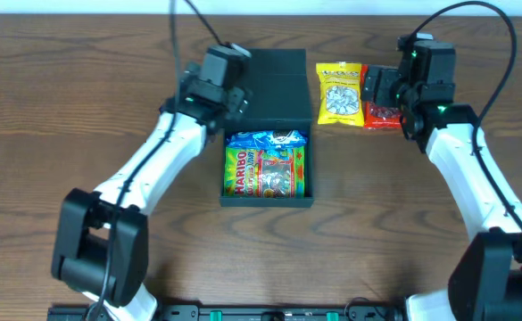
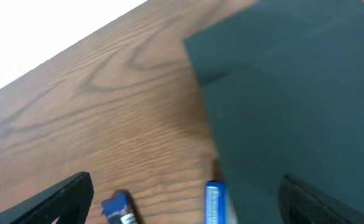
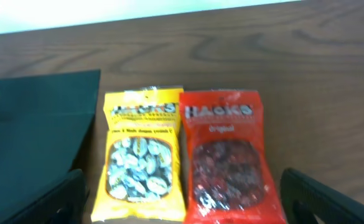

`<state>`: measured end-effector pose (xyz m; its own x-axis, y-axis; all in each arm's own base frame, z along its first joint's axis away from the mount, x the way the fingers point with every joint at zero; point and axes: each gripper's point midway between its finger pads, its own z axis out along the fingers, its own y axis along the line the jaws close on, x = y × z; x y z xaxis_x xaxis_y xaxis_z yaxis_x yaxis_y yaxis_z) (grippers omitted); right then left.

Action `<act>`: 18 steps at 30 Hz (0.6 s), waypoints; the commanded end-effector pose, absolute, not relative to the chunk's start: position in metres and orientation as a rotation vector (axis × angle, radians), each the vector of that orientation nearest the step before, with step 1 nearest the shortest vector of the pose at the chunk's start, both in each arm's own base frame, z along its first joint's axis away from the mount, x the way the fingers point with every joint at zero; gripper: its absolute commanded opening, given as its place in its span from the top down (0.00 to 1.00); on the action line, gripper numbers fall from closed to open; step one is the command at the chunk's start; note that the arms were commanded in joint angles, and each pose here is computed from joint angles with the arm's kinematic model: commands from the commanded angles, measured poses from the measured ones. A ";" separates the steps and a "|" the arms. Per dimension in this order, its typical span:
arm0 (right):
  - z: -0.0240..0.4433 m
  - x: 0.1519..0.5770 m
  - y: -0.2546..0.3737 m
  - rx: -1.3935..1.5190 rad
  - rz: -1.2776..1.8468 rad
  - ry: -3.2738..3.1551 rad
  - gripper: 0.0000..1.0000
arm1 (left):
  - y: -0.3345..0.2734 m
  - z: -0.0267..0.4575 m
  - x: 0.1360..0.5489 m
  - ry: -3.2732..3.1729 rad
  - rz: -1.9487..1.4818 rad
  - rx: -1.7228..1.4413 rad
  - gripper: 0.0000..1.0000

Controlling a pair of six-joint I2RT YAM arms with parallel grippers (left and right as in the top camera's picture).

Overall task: Pack container
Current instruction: 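Lower the Oreo pack into the box and open the left gripper, then grasp the red Hacks bag with the right gripper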

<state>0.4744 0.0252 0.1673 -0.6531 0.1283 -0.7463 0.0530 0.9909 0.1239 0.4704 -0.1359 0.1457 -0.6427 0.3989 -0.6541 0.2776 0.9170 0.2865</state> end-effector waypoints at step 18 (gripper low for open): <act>0.050 0.501 -0.010 0.287 -0.114 2.415 0.11 | -0.034 0.175 0.472 2.377 -0.118 -0.104 0.05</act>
<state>0.4977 0.0056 0.0566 -0.7439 0.1516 -0.6509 0.1745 0.9842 0.0297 0.4695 -0.0306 0.1620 -0.7376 -0.0891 -0.6694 -0.0479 0.9957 -0.0797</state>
